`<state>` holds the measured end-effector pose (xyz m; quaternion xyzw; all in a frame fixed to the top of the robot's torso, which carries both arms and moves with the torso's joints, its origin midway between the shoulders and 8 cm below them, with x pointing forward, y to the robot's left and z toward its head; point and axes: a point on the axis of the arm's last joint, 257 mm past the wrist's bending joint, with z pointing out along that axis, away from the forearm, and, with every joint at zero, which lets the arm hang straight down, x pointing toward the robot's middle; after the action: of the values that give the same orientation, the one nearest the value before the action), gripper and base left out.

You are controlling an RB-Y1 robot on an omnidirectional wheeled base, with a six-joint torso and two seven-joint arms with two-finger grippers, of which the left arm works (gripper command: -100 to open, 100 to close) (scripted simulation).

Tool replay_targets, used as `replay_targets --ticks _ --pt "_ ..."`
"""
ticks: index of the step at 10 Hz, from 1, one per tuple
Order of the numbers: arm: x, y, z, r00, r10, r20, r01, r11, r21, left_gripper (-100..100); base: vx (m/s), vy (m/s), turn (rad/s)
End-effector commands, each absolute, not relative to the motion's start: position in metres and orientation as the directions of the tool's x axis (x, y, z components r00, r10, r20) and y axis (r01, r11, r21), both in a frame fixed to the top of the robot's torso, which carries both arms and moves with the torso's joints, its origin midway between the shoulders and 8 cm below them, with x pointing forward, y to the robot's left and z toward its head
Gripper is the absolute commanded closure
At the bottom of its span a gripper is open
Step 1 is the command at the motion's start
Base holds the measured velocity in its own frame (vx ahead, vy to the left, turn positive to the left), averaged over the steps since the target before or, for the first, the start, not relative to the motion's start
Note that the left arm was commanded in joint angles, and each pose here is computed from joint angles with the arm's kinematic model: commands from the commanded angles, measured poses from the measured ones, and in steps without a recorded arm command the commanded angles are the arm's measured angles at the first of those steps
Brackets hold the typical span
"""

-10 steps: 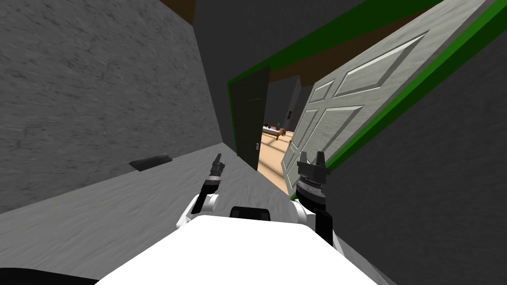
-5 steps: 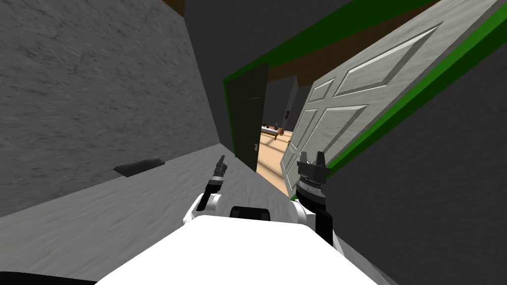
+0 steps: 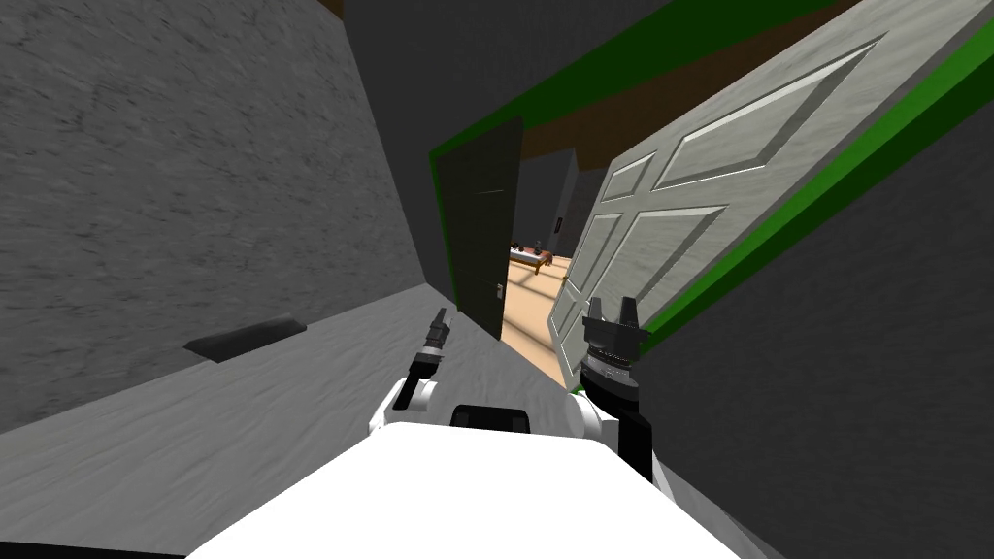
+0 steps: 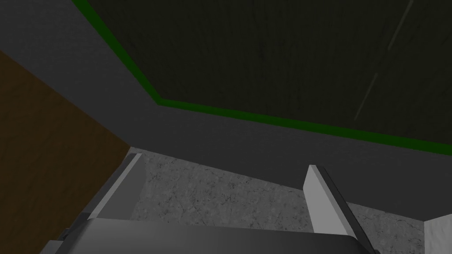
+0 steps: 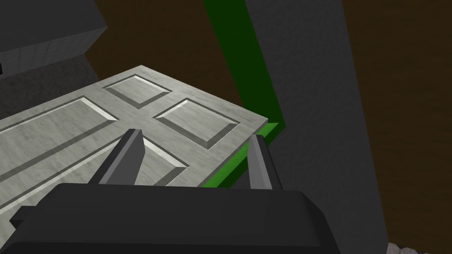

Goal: Push the door open

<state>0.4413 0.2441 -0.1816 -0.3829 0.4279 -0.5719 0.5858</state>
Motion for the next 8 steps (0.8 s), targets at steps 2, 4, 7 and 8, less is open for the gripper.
replay_targets --ticks 2,4,7,8 --pt "0.446 0.237 -0.199 -0.041 -0.997 -0.064 0.319 0.047 -0.946 -100 0.092 0.027 -0.077" --pt "0.45 0.232 -0.213 -0.057 -0.996 -0.064 0.302 0.043 -0.952 -100 0.098 0.031 -0.072" --pt "0.455 0.223 -0.232 -0.081 -0.995 -0.063 0.275 0.038 -0.961 -100 0.101 0.026 -0.071" --pt "0.456 0.22 -0.238 -0.089 -0.994 -0.062 0.266 0.037 -0.963 -100 0.087 0.009 -0.088"
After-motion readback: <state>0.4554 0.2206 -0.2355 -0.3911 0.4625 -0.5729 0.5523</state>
